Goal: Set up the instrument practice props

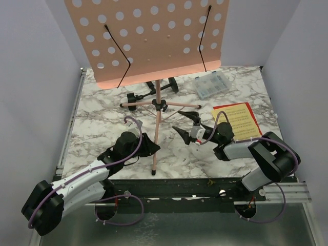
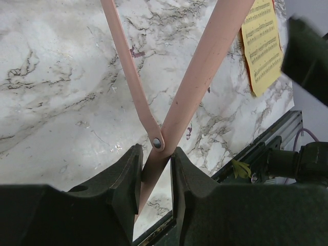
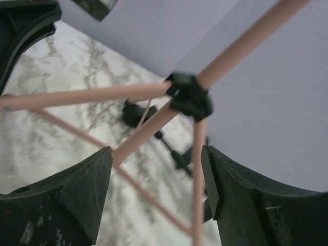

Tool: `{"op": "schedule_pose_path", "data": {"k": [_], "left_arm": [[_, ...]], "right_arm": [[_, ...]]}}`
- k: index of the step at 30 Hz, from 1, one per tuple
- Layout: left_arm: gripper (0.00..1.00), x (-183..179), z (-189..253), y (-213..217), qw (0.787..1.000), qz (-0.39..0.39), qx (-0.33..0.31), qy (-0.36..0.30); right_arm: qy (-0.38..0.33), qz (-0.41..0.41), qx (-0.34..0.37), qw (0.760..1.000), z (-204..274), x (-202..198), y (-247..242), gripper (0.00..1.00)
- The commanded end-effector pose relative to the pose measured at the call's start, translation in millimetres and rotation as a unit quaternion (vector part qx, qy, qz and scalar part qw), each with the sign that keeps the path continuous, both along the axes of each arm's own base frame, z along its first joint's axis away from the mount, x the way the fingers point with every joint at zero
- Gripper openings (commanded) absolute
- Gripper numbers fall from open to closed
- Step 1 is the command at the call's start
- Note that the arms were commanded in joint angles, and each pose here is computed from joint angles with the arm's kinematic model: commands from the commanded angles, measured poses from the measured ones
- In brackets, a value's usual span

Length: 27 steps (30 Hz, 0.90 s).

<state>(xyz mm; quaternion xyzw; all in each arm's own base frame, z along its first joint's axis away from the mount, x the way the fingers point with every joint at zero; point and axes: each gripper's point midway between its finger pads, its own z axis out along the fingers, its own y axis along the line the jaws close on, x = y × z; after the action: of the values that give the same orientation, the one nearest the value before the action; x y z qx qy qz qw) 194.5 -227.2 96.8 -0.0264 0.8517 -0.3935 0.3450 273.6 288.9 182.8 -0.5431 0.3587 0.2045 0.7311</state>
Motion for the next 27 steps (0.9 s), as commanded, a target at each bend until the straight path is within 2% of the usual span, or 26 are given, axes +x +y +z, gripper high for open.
{"op": "schedule_pose_path", "data": {"k": [1, 7, 14, 21, 27], "left_arm": [[0.31, -2, -9, 8, 0.999, 0.016, 0.022, 0.023], [0.31, -2, -10, 9, 0.999, 0.018, 0.026, 0.022], [0.31, -3, -14, 12, 0.999, 0.021, 0.032, 0.026], [0.31, 0, -10, 11, 0.999, 0.022, 0.031, 0.020], [0.31, -1, -8, 11, 0.999, 0.021, 0.032, 0.017]], "right_arm": [[-0.235, -0.043, -0.009, 0.971, 71, 18, 14, 0.75], [-0.290, -0.056, -0.094, 0.951, 64, 43, 28, 0.73], [-0.352, -0.053, -0.210, 0.911, 43, 58, 37, 0.73], [-0.381, -0.047, -0.246, 0.890, 24, 66, 51, 0.71], [-0.399, -0.054, -0.237, 0.884, 23, 63, 58, 0.61]]}}
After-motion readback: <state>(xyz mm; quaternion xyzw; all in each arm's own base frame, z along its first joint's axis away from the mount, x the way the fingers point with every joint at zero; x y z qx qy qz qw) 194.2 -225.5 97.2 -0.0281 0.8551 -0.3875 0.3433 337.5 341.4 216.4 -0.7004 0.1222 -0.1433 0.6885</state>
